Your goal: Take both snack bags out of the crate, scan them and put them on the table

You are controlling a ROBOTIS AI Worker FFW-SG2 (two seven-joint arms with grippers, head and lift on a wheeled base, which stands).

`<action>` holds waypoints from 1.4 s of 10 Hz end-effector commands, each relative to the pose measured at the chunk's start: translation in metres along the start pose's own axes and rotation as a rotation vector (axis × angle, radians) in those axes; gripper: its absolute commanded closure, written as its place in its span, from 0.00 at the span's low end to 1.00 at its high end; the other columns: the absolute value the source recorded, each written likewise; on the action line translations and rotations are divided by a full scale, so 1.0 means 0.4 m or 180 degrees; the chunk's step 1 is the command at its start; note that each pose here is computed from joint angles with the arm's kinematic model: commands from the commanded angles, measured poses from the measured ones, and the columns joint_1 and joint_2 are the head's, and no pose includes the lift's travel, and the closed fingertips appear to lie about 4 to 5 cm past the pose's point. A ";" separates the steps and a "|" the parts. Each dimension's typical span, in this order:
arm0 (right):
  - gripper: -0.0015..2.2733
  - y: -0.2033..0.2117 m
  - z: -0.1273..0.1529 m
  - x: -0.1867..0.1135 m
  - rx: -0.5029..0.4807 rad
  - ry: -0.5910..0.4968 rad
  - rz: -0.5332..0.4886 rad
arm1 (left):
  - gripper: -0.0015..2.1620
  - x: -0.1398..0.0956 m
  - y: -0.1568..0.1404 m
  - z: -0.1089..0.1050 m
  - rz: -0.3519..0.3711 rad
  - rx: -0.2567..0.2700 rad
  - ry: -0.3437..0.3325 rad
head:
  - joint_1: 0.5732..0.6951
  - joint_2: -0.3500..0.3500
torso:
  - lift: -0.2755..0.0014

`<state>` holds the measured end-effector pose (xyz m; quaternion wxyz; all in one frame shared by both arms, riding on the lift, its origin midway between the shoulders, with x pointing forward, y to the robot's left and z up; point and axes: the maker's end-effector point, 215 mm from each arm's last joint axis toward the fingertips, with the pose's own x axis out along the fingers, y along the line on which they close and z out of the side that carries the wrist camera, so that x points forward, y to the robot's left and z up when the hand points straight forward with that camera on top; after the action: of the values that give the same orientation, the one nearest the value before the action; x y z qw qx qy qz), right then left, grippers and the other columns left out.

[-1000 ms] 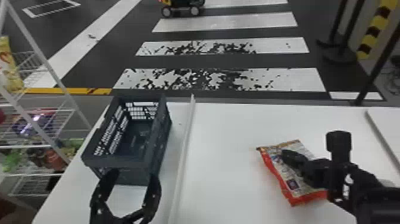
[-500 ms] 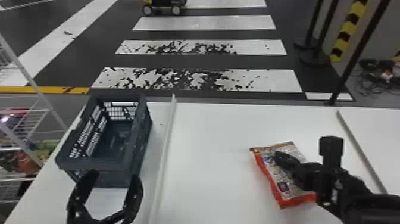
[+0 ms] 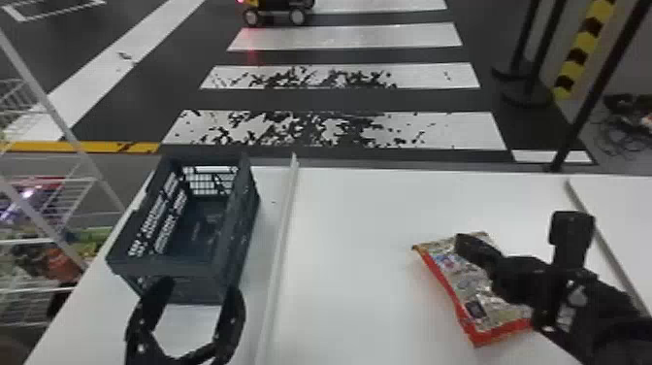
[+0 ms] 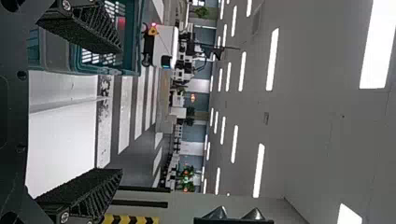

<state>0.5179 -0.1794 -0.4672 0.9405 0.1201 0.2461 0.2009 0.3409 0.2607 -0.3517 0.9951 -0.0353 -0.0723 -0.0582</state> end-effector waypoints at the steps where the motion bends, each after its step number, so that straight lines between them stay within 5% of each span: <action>1: 0.99 -0.078 0.003 -0.039 -0.0007 0.0050 -0.0256 | 0.04 0.001 0.000 0.001 -0.0001 0.0001 -0.0004 | 1.00 0.66 | 0.65; 7: 0.99 -0.251 -0.060 -0.157 -0.0167 0.0255 -0.0865 | 0.04 0.009 -0.006 -0.022 -0.0007 -0.0026 0.0026 | 1.00 0.46 | 0.65; 14: 0.99 -0.252 -0.108 -0.180 -0.0299 0.0480 -0.0873 | 0.04 0.013 0.002 -0.033 0.0013 -0.0033 0.0039 | 1.00 0.43 | 0.65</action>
<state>0.4721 -0.2955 -0.5051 0.9434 0.0271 0.3181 0.0896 0.3481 0.2597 -0.3638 0.9954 -0.0401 -0.0660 -0.0570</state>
